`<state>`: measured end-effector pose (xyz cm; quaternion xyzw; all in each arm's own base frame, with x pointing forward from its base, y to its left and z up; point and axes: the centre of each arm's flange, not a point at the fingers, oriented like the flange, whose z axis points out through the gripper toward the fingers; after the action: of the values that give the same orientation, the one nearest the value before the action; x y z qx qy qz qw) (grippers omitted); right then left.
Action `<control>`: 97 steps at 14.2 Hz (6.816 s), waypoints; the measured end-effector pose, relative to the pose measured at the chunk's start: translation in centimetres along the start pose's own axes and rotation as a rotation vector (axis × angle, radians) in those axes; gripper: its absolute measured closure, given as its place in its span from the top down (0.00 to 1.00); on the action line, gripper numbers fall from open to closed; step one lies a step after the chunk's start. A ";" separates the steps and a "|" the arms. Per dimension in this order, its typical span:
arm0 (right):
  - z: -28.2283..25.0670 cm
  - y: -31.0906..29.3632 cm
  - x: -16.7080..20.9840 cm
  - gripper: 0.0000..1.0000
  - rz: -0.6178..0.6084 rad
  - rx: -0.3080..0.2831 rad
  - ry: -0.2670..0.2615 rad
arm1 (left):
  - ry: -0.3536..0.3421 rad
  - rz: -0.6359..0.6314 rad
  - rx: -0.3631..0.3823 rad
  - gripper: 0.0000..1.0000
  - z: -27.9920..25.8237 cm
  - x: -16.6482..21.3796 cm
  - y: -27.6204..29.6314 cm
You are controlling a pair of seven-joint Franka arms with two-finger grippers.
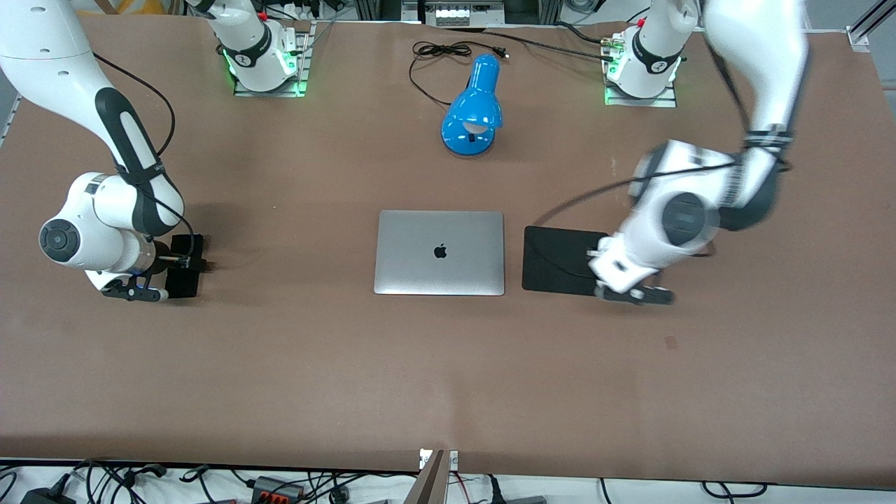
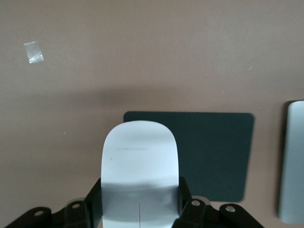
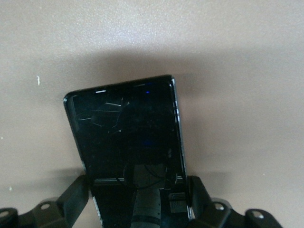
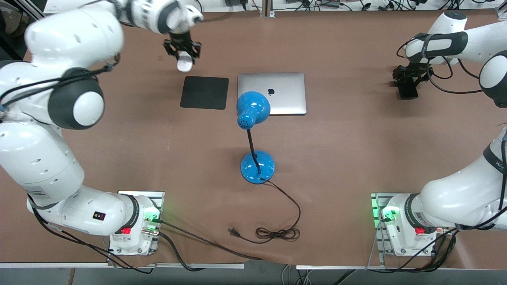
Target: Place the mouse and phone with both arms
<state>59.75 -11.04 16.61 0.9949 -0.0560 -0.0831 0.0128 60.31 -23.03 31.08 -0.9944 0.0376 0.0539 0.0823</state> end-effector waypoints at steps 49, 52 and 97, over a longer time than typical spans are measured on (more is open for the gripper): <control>-1.2 -38.9 -7.3 0.81 -0.035 0.052 0.011 | -0.003 -0.132 -0.168 1.00 -22.4 -4.1 -23.8; -1.3 -38.9 -7.3 0.84 -0.033 0.052 0.012 | 0.005 -0.170 -0.177 1.00 -22.0 -4.1 -26.1; -39.6 -8.4 -11.8 1.00 -0.131 0.017 0.237 | 0.066 -0.078 -0.177 1.00 -23.1 -10.6 -25.2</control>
<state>55.67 -0.69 57.34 0.9993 0.0101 0.0348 0.0056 54.25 -1.41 58.91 -0.9998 -0.0031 0.0210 -0.0053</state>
